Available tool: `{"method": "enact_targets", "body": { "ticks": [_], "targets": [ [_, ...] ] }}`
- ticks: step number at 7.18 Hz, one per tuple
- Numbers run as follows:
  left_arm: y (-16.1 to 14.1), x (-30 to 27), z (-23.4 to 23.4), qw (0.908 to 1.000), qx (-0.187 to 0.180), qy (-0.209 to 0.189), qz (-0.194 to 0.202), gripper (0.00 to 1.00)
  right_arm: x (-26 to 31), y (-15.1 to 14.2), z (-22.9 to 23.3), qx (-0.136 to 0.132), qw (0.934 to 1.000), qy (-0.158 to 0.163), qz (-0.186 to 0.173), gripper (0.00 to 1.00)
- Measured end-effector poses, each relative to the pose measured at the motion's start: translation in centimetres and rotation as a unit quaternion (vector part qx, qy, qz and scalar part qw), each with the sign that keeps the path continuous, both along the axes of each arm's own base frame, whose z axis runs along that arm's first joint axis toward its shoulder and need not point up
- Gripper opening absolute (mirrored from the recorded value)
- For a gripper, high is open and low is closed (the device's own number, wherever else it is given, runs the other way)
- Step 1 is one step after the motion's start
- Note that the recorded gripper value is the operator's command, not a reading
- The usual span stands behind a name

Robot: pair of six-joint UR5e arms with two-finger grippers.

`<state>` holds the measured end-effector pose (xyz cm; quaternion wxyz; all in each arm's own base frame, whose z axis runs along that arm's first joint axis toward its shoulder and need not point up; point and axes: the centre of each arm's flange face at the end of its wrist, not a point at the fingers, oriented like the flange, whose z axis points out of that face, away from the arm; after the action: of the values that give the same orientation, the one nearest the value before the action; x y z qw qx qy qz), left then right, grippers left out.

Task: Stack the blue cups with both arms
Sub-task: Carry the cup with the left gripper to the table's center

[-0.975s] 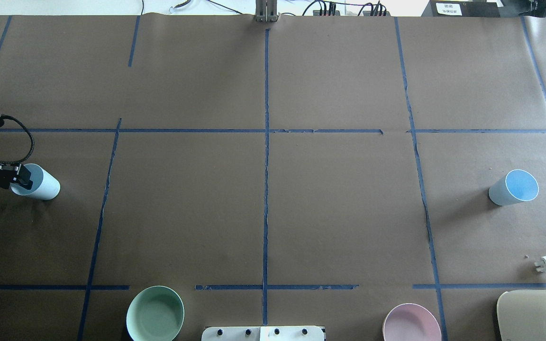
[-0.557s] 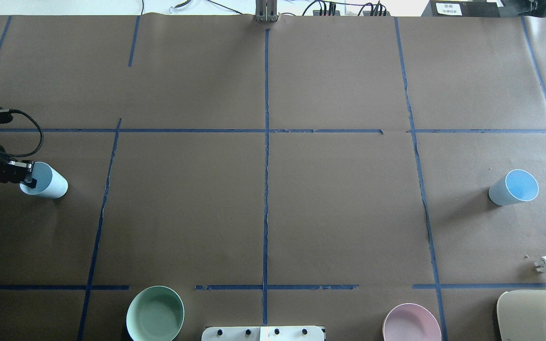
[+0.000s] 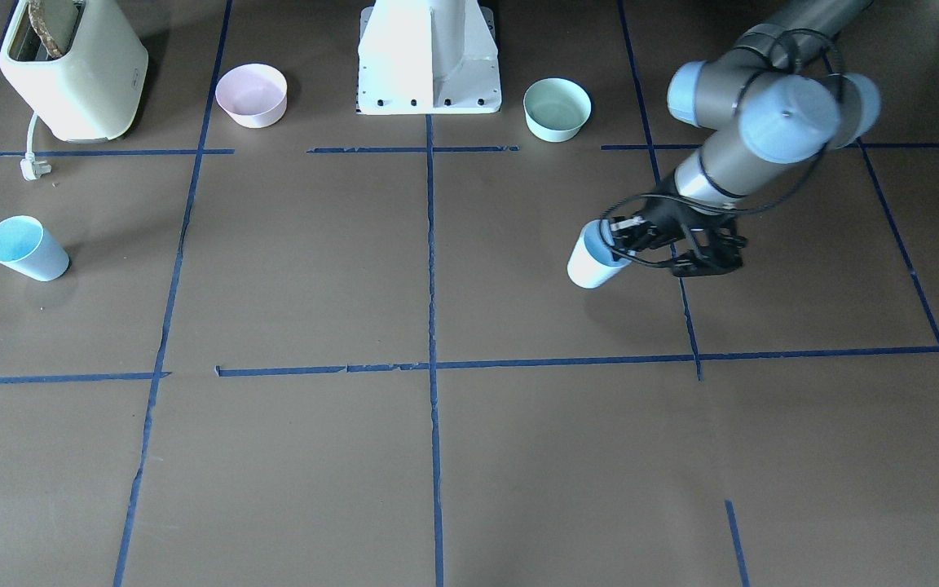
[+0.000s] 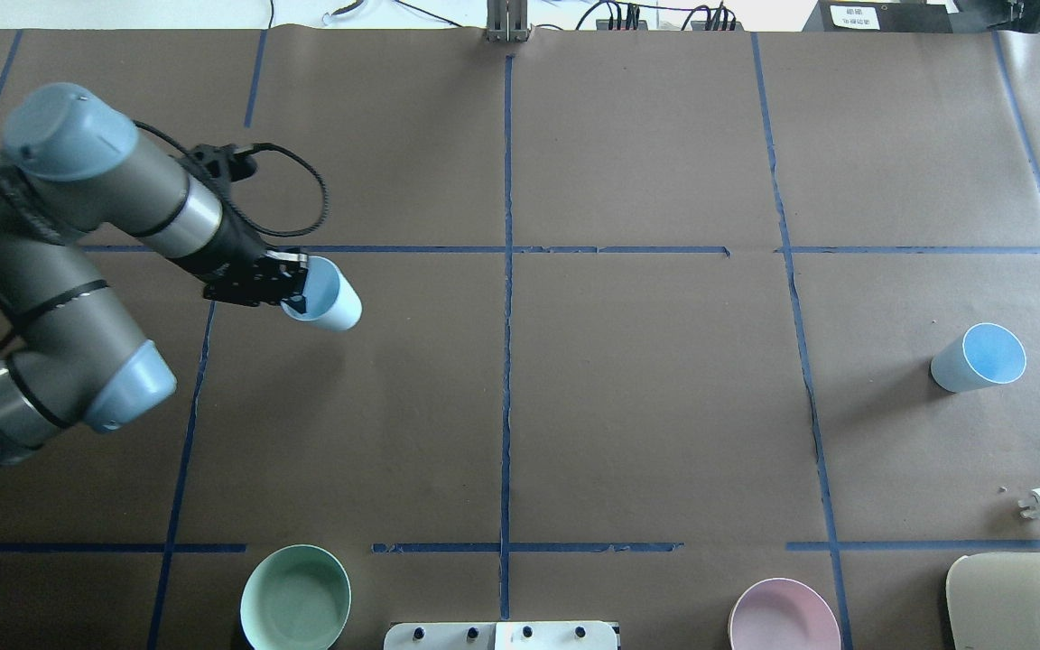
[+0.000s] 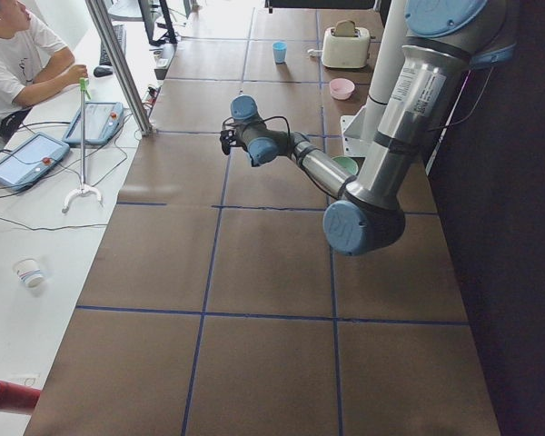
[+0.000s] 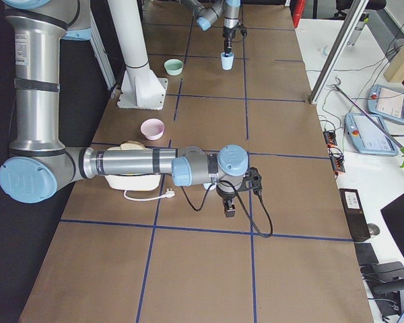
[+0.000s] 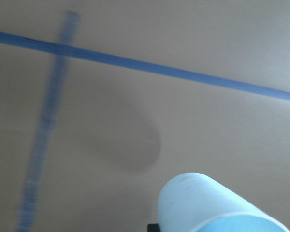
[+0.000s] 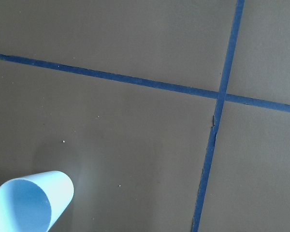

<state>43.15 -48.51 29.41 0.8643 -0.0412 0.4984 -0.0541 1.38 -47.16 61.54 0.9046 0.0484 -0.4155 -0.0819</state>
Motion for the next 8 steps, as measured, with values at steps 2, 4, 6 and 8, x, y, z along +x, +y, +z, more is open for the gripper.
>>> {"method": "enact_targets", "body": {
  "ticks": [2,4,6,8],
  "targets": [
    [1.6,8.5,-8.4,0.9992,0.028,-0.027,-0.007,0.0,-0.2,0.0,0.0,0.0,1.0,0.0,-0.002,1.0],
    [1.4,11.8,-10.6,0.9984,0.035,-0.042,-0.009,0.0,-0.2,0.0,0.0,-0.001,1.0,0.0,-0.001,1.0],
    [1.2,14.2,-10.8,0.9976,0.037,-0.057,-0.01,0.01,-0.5,0.0,0.0,-0.003,1.0,0.0,-0.003,1.0],
    [1.2,15.5,-10.9,0.9972,0.038,-0.064,-0.008,0.09,-1.0,0.0,-0.1,-0.003,1.0,0.0,-0.007,1.0]
  ]
}}
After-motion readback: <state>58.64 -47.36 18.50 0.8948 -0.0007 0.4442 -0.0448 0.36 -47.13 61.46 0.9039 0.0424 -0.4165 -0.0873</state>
